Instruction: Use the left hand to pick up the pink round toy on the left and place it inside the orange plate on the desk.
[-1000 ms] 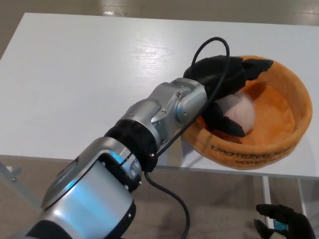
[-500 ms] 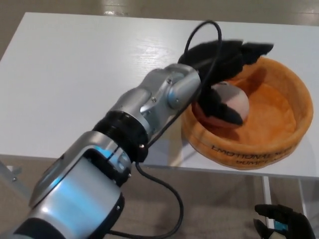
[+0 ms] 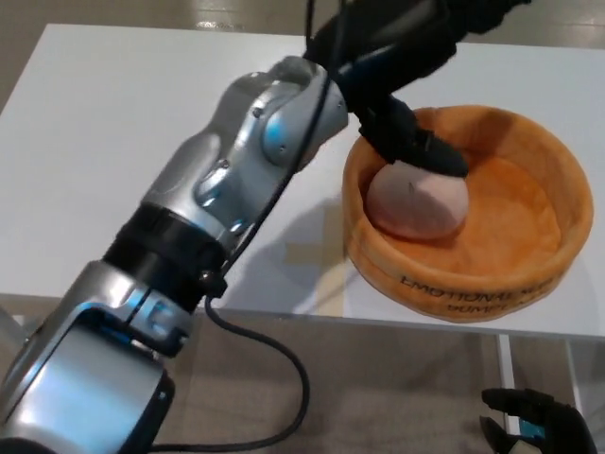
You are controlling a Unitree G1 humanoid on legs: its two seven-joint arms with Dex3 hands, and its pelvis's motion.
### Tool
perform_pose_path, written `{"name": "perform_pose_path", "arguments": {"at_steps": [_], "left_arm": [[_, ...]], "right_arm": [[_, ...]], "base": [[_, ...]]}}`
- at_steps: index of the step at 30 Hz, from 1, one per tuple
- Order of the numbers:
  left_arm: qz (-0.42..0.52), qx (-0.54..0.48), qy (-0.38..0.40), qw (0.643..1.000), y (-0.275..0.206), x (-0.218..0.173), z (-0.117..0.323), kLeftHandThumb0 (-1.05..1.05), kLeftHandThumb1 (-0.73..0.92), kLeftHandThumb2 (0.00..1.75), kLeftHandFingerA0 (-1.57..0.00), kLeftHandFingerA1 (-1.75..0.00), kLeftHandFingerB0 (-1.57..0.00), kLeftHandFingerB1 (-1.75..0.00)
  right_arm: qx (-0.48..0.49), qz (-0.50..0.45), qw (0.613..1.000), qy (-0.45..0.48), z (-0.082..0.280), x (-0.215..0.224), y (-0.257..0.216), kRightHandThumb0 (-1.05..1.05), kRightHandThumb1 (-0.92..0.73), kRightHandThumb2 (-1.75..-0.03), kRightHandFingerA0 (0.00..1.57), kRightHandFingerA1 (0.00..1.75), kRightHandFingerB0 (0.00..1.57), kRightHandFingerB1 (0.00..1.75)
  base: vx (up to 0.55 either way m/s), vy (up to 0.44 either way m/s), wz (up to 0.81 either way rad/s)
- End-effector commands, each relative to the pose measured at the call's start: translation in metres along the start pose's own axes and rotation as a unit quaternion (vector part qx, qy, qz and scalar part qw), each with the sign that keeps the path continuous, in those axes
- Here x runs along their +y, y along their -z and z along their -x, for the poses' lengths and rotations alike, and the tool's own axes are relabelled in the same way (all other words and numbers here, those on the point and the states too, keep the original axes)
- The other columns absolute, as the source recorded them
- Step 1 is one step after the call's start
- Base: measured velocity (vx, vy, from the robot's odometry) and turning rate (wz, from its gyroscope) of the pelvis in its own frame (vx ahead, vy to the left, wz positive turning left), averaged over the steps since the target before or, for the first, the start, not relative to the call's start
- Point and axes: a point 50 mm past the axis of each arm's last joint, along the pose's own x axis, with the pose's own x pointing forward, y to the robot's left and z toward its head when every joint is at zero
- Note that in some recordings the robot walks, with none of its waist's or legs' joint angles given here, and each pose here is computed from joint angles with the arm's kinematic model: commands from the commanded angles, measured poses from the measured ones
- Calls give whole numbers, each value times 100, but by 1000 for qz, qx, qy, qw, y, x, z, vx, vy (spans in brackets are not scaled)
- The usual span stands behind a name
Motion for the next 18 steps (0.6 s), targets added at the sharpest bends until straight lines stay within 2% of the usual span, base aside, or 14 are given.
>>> {"name": "perform_pose_path", "arguments": {"at_steps": [1,4,5,7,8,9,10,13,14,18], "left_arm": [[131,-89,-42,986,-15,30,79,7,49,54,0,-22,-26,-30],[155,-99,-42,982,-17,31,105,9,49,56,-3,-28,-28,-31],[170,-99,-33,980,-19,30,126,7,37,84,-5,-48,-29,-52],[182,-100,-22,978,-22,30,143,7,37,84,-5,-48,-29,-52],[193,-100,-11,976,-25,29,155,8,58,57,-19,-35,-50,-36],[193,-100,-11,976,-25,29,155,8,58,57,-19,-35,-50,-36],[227,-92,8,969,-28,25,180,1,60,57,-23,-35,-59,-43],[276,-82,26,957,-32,18,209,0,61,56,-23,-37,-61,-43],[306,-73,36,948,-28,12,218,-1,46,92,-17,-52,-52,-62],[414,-33,65,907,-19,-6,245,-3,48,92,-17,-52,-56,-64]], "right_arm": [[12,-7,1000,4,1,-4,6,-38,-60,-57,58,59,65,53],[10,-1,1000,3,1,-5,6,-37,-60,-57,58,61,64,53],[10,1,1000,3,1,-6,6,-38,-61,-58,57,57,63,52],[12,2,1000,3,1,-7,6,-38,-61,-58,57,57,63,52],[10,3,1000,4,0,-8,4,-39,-61,-57,58,61,64,54],[10,3,1000,4,0,-8,4,-39,-61,-57,58,61,64,54],[9,-2,1000,5,-1,-8,2,-35,-61,-57,55,57,64,53],[8,-4,1000,7,-2,-8,-2,-36,-61,-57,55,57,64,53],[5,-1,1000,6,-2,-8,-2,-36,-60,-57,57,62,65,55],[4,1,1000,4,-2,-8,-1,-38,-60,-57,56,63,65,54]], "base": [[0,0,0],[0,0,0],[0,0,0],[0,0,0],[0,0,0],[0,0,0],[0,0,0],[0,0,0],[0,0,0],[0,0,0]]}}
